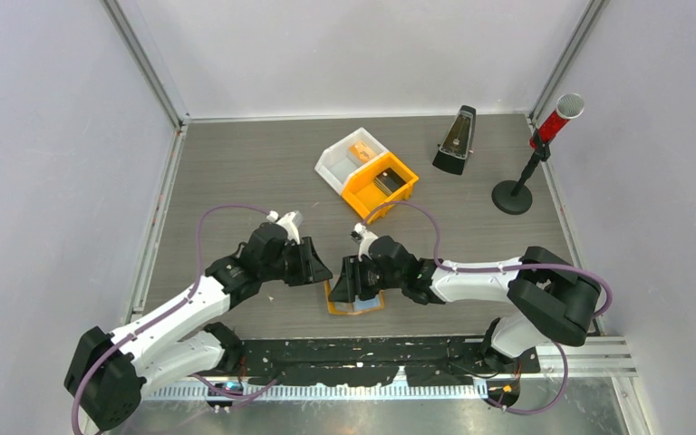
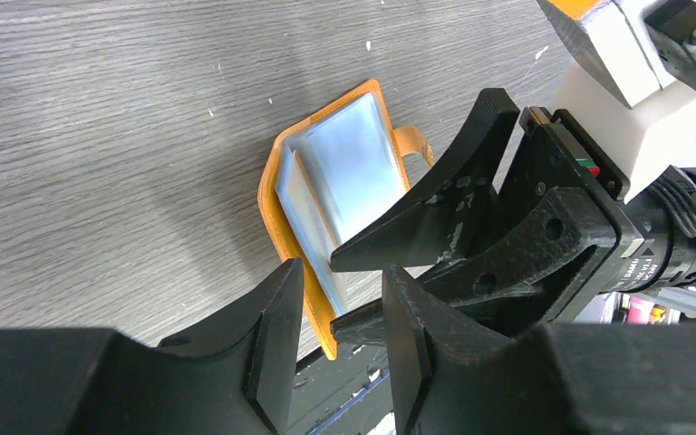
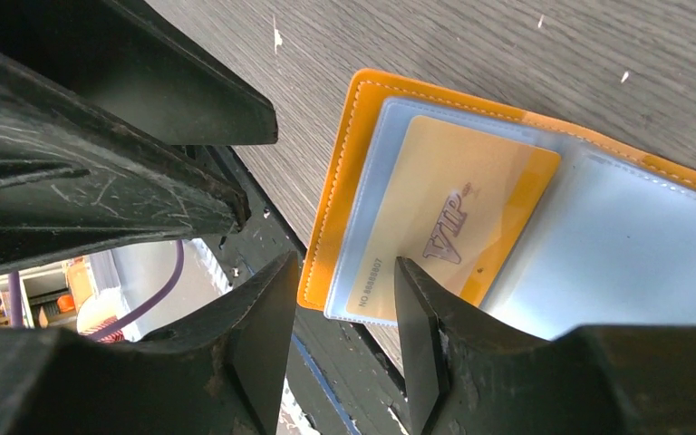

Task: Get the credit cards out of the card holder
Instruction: Remove the credit card from the card holder.

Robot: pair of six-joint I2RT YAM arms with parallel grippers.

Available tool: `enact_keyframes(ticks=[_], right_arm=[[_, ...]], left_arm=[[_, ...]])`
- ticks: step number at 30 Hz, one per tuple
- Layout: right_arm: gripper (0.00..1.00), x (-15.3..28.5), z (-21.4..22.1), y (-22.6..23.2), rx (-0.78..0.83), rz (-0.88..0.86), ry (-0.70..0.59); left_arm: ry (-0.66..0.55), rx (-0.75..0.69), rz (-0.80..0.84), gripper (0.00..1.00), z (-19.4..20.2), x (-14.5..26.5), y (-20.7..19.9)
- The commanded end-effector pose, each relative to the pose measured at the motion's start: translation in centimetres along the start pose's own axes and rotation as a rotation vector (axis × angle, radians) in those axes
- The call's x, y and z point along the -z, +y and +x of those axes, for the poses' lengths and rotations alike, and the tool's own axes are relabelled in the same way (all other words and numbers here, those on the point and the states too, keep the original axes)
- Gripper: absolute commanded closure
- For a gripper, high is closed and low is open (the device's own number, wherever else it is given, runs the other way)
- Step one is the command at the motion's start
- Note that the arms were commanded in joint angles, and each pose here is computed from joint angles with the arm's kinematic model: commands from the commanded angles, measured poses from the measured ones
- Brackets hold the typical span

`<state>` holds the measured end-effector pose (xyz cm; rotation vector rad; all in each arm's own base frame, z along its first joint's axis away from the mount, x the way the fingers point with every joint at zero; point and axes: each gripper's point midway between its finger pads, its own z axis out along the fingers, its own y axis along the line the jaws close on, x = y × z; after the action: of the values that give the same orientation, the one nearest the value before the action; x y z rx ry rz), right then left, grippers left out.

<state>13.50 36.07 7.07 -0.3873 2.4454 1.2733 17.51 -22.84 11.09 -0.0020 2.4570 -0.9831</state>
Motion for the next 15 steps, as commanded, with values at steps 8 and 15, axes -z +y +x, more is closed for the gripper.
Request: enact_keyframes(ticks=[8, 15], right_arm=[[0.45, -0.2, -1.1, 2.7, 0.061, -0.057, -0.016], [0.43, -1.0, -0.2, 2.5, 0.063, -0.056, 0.016]], left_arm=[[-0.055, -0.034, 0.095, 0.60, -1.8, 1.6, -3.1], [-0.041, -0.027, 0.102, 0.64, -1.5, 1.0, -2.9]])
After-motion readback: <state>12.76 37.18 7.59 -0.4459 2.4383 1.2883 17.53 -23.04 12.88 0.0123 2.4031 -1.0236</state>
